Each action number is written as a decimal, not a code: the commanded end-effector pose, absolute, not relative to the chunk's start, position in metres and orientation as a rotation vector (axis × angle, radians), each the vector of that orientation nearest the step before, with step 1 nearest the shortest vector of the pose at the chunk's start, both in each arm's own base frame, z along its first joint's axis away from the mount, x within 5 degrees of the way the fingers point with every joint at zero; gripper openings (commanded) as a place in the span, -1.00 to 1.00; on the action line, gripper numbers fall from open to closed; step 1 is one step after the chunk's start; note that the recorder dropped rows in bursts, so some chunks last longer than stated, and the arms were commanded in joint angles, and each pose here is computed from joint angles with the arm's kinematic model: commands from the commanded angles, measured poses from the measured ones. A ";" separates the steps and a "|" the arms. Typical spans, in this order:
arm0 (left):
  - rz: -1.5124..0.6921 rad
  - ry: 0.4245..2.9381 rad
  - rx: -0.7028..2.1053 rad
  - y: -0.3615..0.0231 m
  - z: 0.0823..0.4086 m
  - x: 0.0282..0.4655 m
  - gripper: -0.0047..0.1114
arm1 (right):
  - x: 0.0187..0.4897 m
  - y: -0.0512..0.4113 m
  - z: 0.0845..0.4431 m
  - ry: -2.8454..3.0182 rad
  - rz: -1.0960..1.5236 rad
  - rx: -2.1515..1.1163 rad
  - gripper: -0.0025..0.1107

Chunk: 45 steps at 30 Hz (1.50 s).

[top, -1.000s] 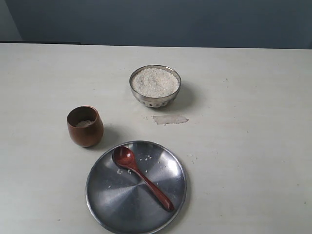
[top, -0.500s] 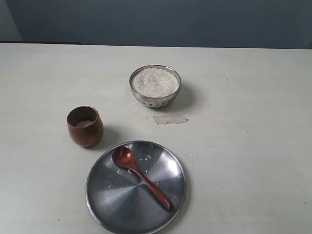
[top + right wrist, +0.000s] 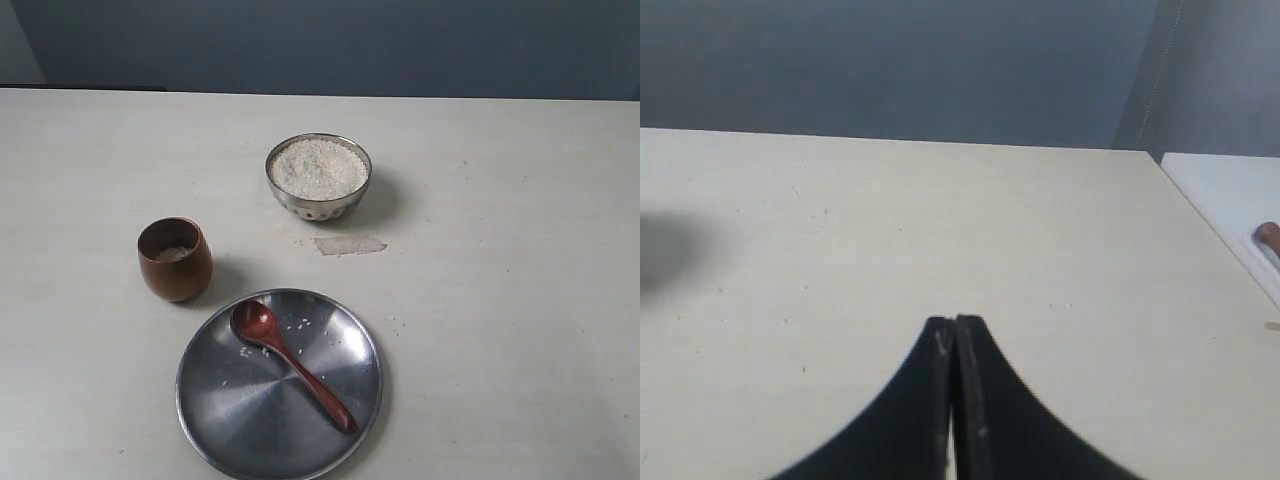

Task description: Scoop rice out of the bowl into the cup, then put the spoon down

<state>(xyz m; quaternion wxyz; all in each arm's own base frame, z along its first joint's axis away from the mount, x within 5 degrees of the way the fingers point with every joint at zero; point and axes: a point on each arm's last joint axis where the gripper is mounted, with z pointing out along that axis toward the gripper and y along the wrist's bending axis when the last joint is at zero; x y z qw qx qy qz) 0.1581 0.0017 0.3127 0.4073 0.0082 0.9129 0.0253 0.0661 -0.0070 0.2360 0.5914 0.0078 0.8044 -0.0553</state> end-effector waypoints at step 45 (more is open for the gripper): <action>0.065 2.293 0.022 0.002 0.315 0.159 -0.91 | 0.066 -0.012 0.190 1.982 -0.238 -0.036 -0.96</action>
